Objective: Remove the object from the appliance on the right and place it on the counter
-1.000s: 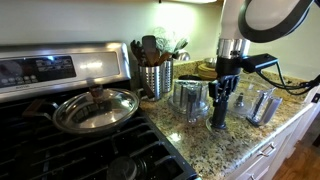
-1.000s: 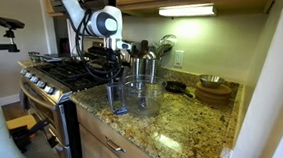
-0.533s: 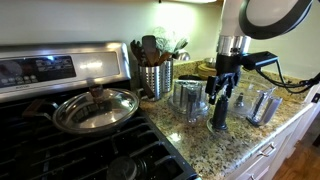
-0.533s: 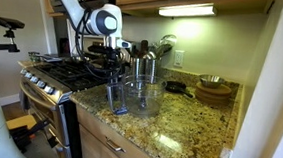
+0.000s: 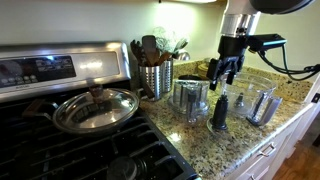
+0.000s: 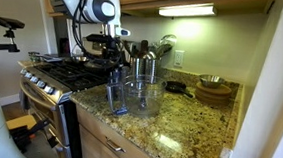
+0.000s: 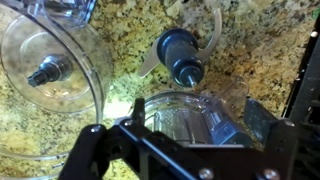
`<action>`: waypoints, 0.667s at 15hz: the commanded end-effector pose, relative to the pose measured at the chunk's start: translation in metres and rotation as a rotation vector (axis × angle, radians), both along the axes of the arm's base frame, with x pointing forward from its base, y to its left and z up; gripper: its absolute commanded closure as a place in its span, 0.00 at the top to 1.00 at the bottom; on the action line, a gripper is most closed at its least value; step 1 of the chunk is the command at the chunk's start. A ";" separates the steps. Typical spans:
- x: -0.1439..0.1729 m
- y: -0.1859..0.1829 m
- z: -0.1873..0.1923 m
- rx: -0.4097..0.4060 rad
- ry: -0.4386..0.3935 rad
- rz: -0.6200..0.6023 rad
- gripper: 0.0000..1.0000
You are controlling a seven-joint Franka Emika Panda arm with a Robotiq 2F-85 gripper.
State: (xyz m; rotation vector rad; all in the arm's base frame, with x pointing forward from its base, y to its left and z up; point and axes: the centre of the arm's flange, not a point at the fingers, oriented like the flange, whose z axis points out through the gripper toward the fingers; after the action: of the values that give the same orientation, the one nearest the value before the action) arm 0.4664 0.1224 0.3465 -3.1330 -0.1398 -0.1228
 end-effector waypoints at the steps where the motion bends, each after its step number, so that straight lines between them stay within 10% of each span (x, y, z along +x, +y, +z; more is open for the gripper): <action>1: -0.014 -0.012 0.040 -0.003 -0.006 -0.004 1.00; 10: -0.011 -0.010 0.059 -0.016 0.000 -0.014 1.00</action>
State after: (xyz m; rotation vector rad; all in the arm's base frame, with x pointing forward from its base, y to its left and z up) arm 0.4559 0.1127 0.4050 -3.1503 -0.1196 -0.1215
